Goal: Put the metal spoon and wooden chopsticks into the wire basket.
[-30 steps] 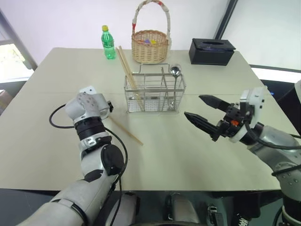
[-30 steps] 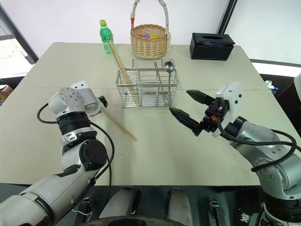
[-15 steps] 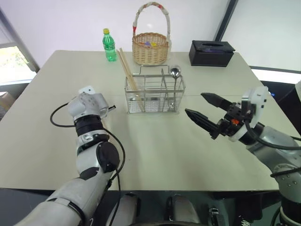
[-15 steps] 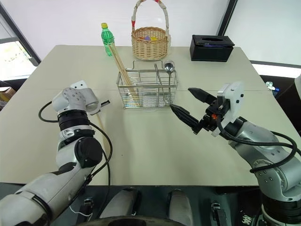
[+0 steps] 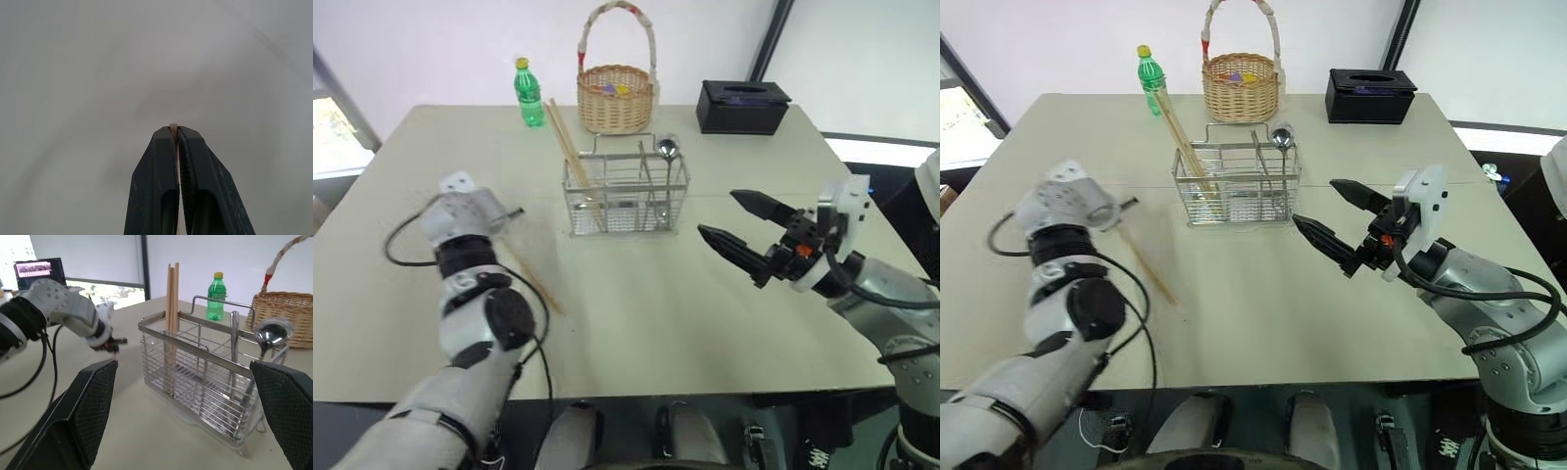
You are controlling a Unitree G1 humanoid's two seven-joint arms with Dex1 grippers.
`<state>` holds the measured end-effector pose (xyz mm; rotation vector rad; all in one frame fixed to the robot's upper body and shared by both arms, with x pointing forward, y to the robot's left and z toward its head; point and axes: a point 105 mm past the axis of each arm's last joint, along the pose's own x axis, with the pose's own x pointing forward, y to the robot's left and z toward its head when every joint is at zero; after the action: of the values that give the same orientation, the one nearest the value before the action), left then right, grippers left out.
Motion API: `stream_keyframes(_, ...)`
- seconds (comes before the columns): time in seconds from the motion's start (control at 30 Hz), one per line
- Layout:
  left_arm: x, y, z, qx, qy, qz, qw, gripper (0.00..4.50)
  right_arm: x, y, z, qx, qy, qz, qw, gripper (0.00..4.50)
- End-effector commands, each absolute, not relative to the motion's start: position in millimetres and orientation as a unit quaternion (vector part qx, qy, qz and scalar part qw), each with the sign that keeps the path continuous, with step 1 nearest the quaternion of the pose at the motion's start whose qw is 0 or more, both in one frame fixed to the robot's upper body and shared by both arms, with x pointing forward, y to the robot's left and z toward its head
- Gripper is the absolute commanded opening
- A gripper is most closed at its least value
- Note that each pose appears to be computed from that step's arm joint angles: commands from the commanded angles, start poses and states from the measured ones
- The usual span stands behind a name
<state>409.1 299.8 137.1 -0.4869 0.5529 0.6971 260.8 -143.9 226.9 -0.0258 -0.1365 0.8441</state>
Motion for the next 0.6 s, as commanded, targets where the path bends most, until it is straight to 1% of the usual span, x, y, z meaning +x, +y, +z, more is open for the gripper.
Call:
stream_keyframes(0.03,425,335,216,-0.269,0.101,0.33,0.899,0.03,260,-141,237,-0.02,-0.082,0.42,0.903,4.5)
stream_keyframes(0.07,427,340,229,-0.272,0.074,0.324,0.903,0.03,260,-141,237,-0.02,-0.081,0.421,0.903,4.5)
stream_keyframes(0.1,428,345,253,-0.273,0.027,0.313,0.909,0.03,260,-140,237,-0.019,-0.08,0.424,0.902,4.5)
stream_keyframes(0.17,430,350,282,-0.274,-0.032,0.296,0.914,0.03,259,-138,235,-0.018,-0.078,0.427,0.901,4.5)
stream_keyframes(0.2,431,348,305,-0.278,-0.074,0.272,0.918,0.03,259,-137,235,-0.016,-0.077,0.429,0.9,4.5)
stream_keyframes(0.23,432,346,318,-0.281,-0.099,0.256,0.92,0.03,259,-137,234,-0.016,-0.076,0.43,0.899,4.5)
stream_keyframes(0.3,429,336,365,-0.269,-0.177,0.203,0.925,0.03,259,-134,234,-0.014,-0.076,0.432,0.898,4.5)
stream_keyframes(0.33,427,333,378,-0.262,-0.199,0.187,0.925,0.03,259,-134,234,-0.014,-0.076,0.433,0.898,4.5)
stream_keyframes(0.37,424,323,402,-0.265,-0.233,0.152,0.923,0.03,259,-134,234,-0.012,-0.077,0.432,0.898,4.5)
stream_keyframes(0.43,418,311,428,-0.268,-0.271,0.112,0.918,0.03,260,-134,235,-0.01,-0.079,0.431,0.899,4.5)
stream_keyframes(0.47,416,308,435,-0.266,-0.283,0.102,0.916,0.03,260,-135,235,-0.01,-0.079,0.43,0.899,4.5)
stream_keyframes(0.53,406,273,472,-0.264,-0.325,0.011,0.908,0.03,260,-135,234,-0.01,-0.079,0.427,0.901,4.5)
stream_keyframes(0.6,400,245,490,-0.255,-0.343,-0.057,0.902,0.03,259,-137,233,-0.01,-0.078,0.423,0.903,4.5)
